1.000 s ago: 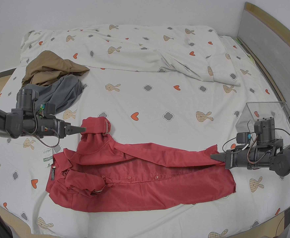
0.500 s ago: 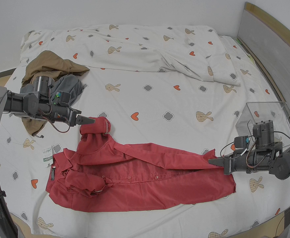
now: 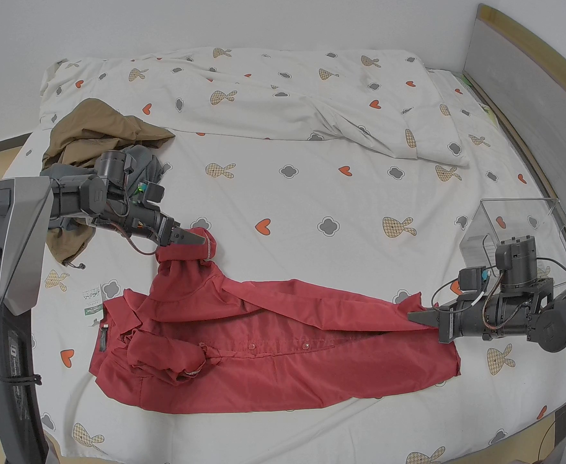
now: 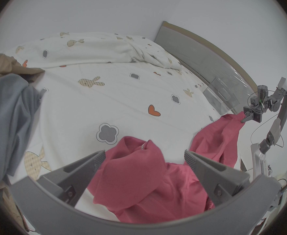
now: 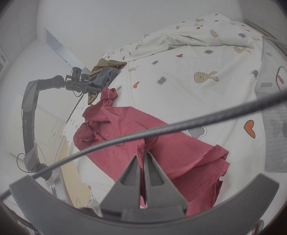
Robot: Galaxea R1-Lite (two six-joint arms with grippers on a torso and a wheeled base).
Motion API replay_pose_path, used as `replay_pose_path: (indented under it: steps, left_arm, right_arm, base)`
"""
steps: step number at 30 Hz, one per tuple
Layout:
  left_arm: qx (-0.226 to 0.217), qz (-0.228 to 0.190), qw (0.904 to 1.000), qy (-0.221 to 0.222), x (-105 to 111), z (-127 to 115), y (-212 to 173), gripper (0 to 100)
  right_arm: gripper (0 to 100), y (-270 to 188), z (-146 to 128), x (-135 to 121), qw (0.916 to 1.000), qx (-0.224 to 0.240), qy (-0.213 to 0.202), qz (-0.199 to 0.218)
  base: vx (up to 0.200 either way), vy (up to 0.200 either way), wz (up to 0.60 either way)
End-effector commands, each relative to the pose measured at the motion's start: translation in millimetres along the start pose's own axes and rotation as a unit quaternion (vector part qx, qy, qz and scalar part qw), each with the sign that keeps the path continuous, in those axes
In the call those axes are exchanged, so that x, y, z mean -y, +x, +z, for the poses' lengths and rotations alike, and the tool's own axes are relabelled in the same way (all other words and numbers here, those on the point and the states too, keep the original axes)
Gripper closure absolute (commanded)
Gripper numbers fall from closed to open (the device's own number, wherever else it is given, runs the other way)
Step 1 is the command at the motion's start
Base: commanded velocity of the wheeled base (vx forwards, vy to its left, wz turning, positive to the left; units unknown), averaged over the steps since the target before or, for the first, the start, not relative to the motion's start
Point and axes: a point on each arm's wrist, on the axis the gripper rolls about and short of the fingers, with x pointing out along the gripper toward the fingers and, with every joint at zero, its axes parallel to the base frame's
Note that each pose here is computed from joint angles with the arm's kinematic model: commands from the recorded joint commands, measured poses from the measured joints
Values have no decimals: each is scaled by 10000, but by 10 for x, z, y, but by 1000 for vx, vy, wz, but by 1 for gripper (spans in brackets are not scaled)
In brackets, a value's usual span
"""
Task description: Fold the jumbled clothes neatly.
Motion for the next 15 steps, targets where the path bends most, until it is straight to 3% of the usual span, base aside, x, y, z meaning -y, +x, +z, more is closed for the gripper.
replay_pose_path:
  steps: [1, 5, 6, 15]
  left_arm:
    - [-223, -117, 9995, -173, -86, -211, 252, 0]
    - [-275, -151, 9993, -198, -90, -256, 306, 0]
    - [-275, -151, 9993, -198, -90, -256, 306, 100]
    - [-122, -72, 9999, -82, -49, -110, 154, 100]
  right_arm:
    - [100, -11, 4, -7, 10000, 16, -5, 13]
    - [100, -10, 9, -7, 10000, 24, -9, 7]
    - [100, -10, 9, -7, 10000, 24, -9, 7]
    - [100, -11, 4, -7, 10000, 16, -13, 13]
  base:
    - [0, 0, 0]
    - [0, 0, 0]
    - [0, 0, 0]
    - [0, 0, 0]
